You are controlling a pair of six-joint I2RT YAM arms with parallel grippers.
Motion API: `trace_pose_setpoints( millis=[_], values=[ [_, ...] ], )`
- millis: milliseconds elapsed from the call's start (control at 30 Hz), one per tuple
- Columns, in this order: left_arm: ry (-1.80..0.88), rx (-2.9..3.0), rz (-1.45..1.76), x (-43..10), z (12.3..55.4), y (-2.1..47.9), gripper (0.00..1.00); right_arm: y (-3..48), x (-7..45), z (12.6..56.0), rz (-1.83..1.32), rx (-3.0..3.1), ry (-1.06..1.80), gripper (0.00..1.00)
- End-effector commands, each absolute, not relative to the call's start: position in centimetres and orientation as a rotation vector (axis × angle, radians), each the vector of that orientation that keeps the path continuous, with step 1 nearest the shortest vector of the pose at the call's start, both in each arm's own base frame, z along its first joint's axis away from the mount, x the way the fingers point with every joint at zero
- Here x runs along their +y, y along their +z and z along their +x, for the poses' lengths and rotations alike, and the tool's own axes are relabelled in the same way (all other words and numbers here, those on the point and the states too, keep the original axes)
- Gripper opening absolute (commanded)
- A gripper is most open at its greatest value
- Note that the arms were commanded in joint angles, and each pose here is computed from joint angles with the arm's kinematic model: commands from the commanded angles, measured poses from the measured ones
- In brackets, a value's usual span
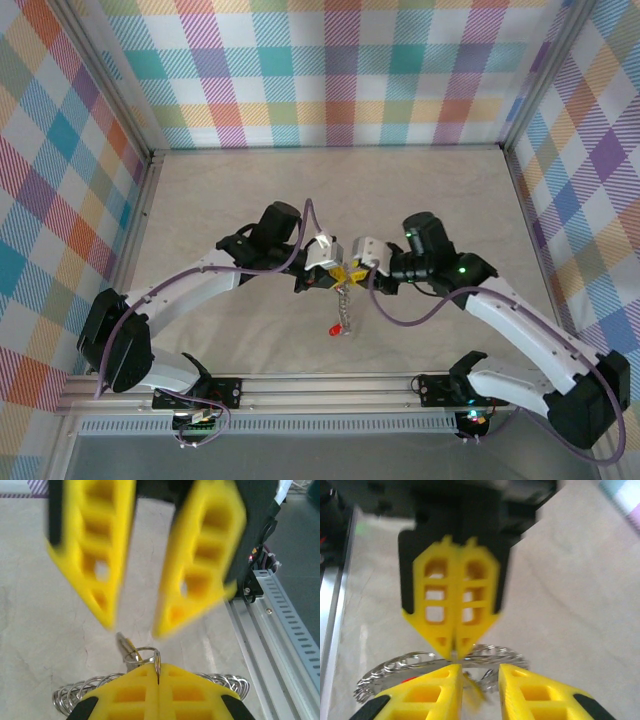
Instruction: Put the keys on the keyring
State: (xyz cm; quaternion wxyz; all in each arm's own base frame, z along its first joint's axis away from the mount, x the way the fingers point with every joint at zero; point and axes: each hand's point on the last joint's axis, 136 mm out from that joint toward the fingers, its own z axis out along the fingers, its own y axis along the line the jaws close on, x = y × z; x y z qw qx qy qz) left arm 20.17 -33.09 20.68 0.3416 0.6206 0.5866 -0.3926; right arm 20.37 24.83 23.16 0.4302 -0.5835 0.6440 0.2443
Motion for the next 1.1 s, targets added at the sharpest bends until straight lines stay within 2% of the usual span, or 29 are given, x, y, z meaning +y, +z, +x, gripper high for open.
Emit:
trace_pose_setpoints(
  millis=[0,100,333,667,833,1067],
  values=[
    [-1.068,1.434,1.568,-32.8,19.8,23.3,0.00,26.5,23.8,20.4,-1.342,1.519,0.708,0.30],
    [-1.097,1.395,1.572,-32.5,19.4,24.2,0.00,27.6,22.4,20.2,-1.287,1.530,0.801,0.33],
    [-1.109,1.301,1.587,-32.4,18.6,25.4,0.00,27.3,23.6,18.2,-1.434,1.388,0.906,0.33],
    [-1.126,1.218,1.632,-31.9,17.2,26.4,0.00,25.4,25.6,16.1,-1.703,1.101,0.690,0.39],
    [-1.132,1.209,1.647,-31.7,16.9,26.4,0.00,25.2,25.9,16.4,-1.727,1.028,0.590,0.44],
    [-1.138,1.201,1.641,-31.8,16.9,26.7,0.00,24.2,26.9,15.6,-1.784,0.922,0.548,0.46]
  ],
)
